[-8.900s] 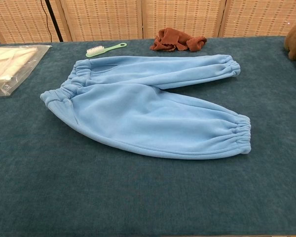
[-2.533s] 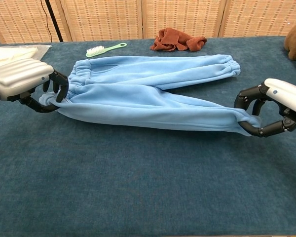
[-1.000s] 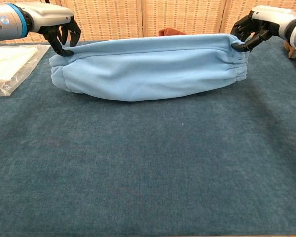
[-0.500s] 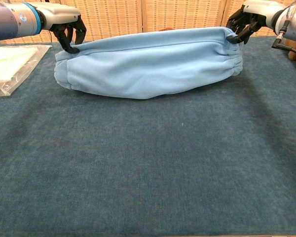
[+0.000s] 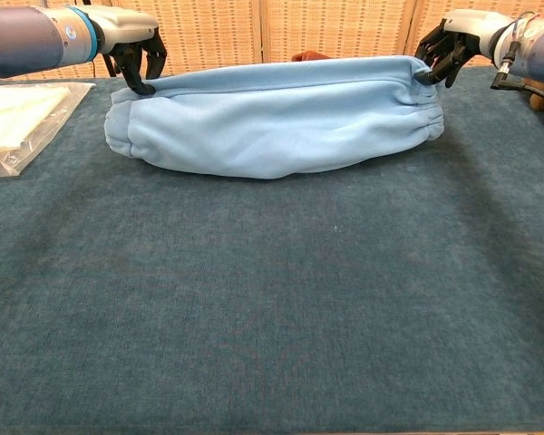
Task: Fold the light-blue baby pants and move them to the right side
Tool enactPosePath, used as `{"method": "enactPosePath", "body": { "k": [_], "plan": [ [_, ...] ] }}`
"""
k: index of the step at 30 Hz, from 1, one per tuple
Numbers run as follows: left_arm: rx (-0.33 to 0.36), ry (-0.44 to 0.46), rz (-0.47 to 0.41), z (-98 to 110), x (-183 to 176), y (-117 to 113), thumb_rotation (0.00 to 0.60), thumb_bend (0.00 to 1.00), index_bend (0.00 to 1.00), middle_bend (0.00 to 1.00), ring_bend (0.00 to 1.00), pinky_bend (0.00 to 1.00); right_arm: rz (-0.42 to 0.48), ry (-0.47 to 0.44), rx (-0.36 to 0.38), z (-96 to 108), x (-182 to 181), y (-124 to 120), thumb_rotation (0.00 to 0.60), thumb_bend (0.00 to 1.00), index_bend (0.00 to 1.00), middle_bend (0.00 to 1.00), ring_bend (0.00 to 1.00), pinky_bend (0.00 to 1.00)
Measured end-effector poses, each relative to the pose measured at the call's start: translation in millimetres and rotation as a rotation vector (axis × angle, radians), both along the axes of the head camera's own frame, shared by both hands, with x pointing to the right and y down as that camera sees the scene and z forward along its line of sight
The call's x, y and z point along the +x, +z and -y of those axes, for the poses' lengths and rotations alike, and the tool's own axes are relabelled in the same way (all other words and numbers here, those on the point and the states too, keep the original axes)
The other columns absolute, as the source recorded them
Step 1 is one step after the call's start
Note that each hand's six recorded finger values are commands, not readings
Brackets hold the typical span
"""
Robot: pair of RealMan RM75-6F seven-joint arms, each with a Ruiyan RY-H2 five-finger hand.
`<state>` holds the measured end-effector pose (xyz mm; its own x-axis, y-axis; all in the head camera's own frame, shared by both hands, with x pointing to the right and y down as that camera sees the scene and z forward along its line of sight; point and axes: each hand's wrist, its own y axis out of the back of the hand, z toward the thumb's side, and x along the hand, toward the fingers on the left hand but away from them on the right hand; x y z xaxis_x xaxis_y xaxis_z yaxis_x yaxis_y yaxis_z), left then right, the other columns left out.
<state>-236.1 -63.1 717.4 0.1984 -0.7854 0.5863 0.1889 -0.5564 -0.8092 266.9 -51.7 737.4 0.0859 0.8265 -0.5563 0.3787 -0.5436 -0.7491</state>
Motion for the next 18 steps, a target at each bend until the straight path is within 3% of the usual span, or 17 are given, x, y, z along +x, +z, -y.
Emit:
{"method": "enactPosePath", "body": {
  "k": [13,15,18],
  "plan": [
    [-0.003,-0.014,0.039,9,9,13,0.600,0.49,0.63,0.48,0.43,0.52,-0.051,0.003,0.011,4,-2,8,0.600,0.60,0.60,0.50,0.38,0.45],
    [-0.007,-0.018,0.043,9,9,15,0.600,0.49,0.61,0.45,0.41,0.51,-0.057,0.003,0.013,4,-3,9,0.600,0.63,0.57,0.46,0.34,0.42],
    [-0.022,-0.022,0.042,7,12,20,0.600,0.48,0.49,0.32,0.30,0.47,-0.054,0.003,0.013,2,-5,11,0.600,0.63,0.48,0.35,0.24,0.35]
  ]
}}
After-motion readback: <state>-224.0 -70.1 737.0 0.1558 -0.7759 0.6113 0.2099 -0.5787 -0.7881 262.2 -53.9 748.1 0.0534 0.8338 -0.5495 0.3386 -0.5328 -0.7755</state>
